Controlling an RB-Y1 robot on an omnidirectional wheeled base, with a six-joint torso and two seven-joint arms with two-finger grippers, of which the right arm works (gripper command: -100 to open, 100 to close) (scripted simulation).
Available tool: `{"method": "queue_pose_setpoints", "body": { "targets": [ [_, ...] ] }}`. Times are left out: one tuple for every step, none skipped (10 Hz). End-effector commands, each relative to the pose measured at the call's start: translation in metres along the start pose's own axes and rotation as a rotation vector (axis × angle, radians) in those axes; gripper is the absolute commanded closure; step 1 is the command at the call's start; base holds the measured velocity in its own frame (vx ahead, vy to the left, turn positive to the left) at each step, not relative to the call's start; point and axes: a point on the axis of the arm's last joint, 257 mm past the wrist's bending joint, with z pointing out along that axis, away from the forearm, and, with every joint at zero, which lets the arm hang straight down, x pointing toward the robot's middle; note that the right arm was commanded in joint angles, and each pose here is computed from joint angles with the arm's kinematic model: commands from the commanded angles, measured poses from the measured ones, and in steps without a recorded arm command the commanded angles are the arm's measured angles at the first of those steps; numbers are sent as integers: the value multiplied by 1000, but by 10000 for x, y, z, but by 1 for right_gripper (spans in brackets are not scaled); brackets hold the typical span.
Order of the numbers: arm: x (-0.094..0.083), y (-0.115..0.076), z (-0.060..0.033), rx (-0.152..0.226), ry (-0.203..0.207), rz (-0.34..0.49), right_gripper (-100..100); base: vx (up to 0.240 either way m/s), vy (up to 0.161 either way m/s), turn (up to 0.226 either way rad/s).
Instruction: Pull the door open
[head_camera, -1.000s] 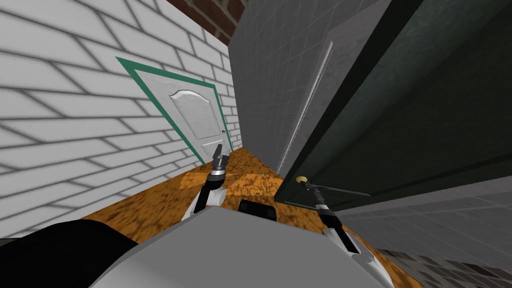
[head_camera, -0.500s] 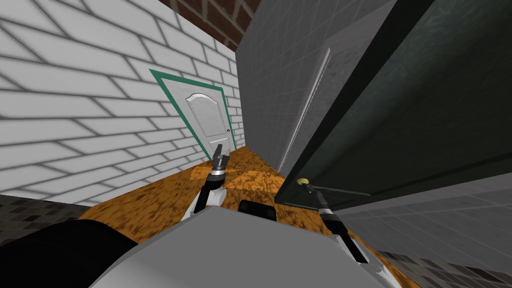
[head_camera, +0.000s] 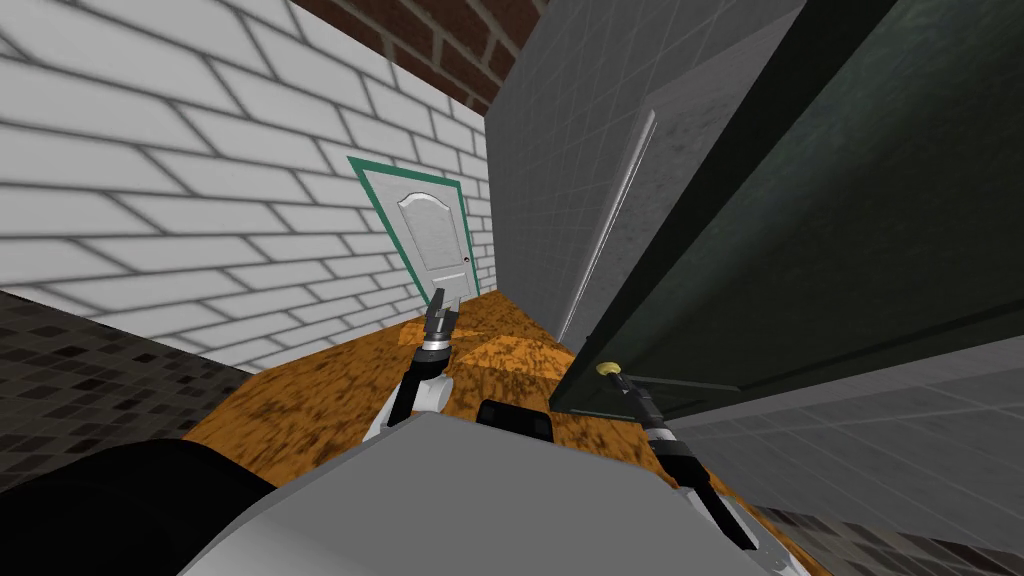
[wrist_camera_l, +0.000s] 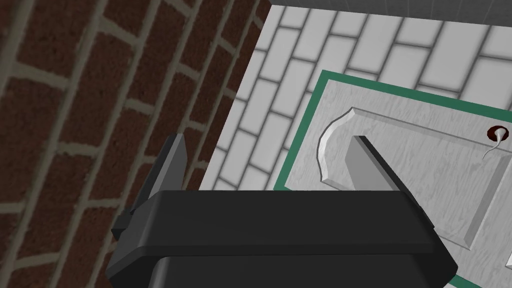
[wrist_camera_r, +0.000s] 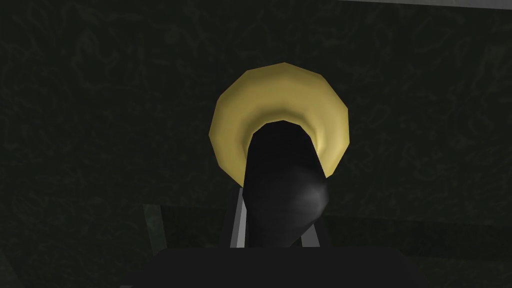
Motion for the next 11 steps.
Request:
{"method": "queue_pose_setpoints", "body": {
  "targets": [
    [-15,22,-60,-4,10,-2,100,-171,-71,103],
    [4,8,-40,-2,7,0,100,-71,-31,24],
    [6,-2,-92,-1,13,2,100,-136,-55,157],
    [-1,-1,-116,-2,16,2,100,-197,-95,204],
    [-8,0,-143,-2,19,1,100,-188,-78,181],
    [-16,1,-173,-3,22,1,100,-193,-67,158],
    [-24,3,-204,-4,25,0,100,-216,-89,169],
    [-33,5,-236,-5,29,0,100,-223,-107,203],
    [-41,7,-266,-6,32,-1,100,-224,-67,179],
    [-49,10,-296,-6,36,-1,100,-245,-61,148],
    [-56,12,-322,-7,38,-1,100,-213,-116,135]
  ]
}}
